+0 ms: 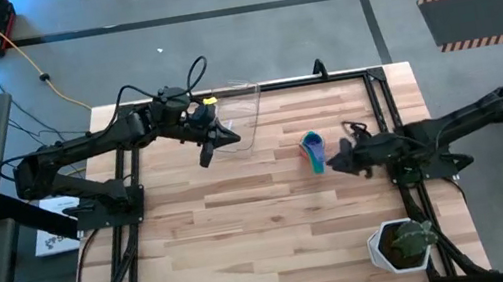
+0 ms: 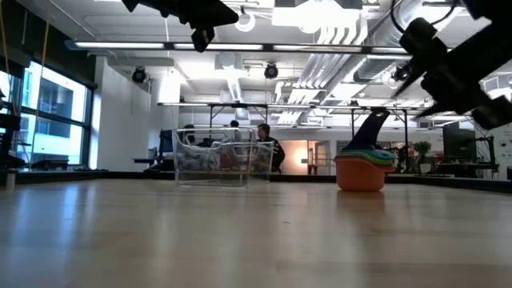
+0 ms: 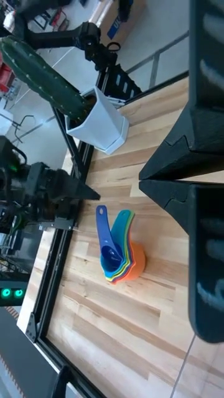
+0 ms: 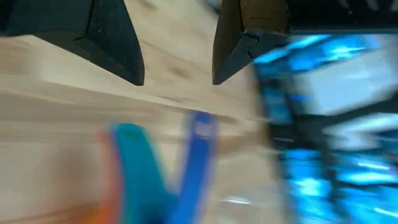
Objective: Nest measuring cups in basket
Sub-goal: Stack the purple measuring cup on top of the light blue measuring cup
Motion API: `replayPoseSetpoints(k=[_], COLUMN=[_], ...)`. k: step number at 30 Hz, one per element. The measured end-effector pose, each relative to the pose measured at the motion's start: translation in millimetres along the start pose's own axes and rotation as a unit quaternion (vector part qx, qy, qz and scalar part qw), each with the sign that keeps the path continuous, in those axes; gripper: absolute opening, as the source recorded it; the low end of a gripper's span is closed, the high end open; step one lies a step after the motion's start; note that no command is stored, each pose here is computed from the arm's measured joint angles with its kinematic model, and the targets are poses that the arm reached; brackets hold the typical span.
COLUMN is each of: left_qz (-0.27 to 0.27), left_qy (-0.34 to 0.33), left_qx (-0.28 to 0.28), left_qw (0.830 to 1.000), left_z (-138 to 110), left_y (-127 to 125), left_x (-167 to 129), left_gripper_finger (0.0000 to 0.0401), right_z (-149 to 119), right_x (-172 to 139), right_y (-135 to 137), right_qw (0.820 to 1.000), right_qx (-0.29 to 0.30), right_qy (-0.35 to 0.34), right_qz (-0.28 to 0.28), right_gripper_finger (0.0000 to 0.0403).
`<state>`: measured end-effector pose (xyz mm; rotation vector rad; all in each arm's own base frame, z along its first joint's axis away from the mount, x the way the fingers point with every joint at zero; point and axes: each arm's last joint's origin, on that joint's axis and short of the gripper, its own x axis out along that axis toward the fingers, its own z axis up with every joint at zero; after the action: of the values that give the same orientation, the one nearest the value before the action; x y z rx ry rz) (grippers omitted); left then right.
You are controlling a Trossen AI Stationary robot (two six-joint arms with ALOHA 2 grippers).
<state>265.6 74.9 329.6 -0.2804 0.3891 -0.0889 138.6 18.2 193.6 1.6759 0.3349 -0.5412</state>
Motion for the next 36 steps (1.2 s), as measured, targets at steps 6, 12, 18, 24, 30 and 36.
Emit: replayPoseSetpoints(k=[6,12,18,24,30,36], left_qz=[0.0,0.0,0.001,0.002,0.002,0.002], left_qy=[0.0,-0.001,-0.002,-0.002,-0.002,-0.002], left_qx=[-0.012,-0.016,-0.017,-0.016,-0.011,-0.011], left_qw=[1.0,1.0,1.0,1.0,1.0,1.0], left_z=[0,0,0,0,0,0], left_y=[0,0,0,0,0,0], left_x=[0,0,0,0,0,0], left_gripper_finger=[0.0,0.0,0.0,0.0,0.0,0.0], right_z=[10,12,13,13,13,11], right_x=[15,22,23,23,25,31], right_y=[-22,-29,-27,-24,-26,-27], right_qw=[0.989,0.993,0.989,0.987,0.984,0.987], right_qx=[0.051,0.063,0.069,0.077,0.098,0.1], right_qy=[-0.049,-0.037,-0.071,-0.068,-0.08,-0.065], right_qz=[0.126,0.096,0.113,0.127,0.123,0.108], right_gripper_finger=[0.0181,0.0181,0.0181,0.015,0.0067,0.0023])
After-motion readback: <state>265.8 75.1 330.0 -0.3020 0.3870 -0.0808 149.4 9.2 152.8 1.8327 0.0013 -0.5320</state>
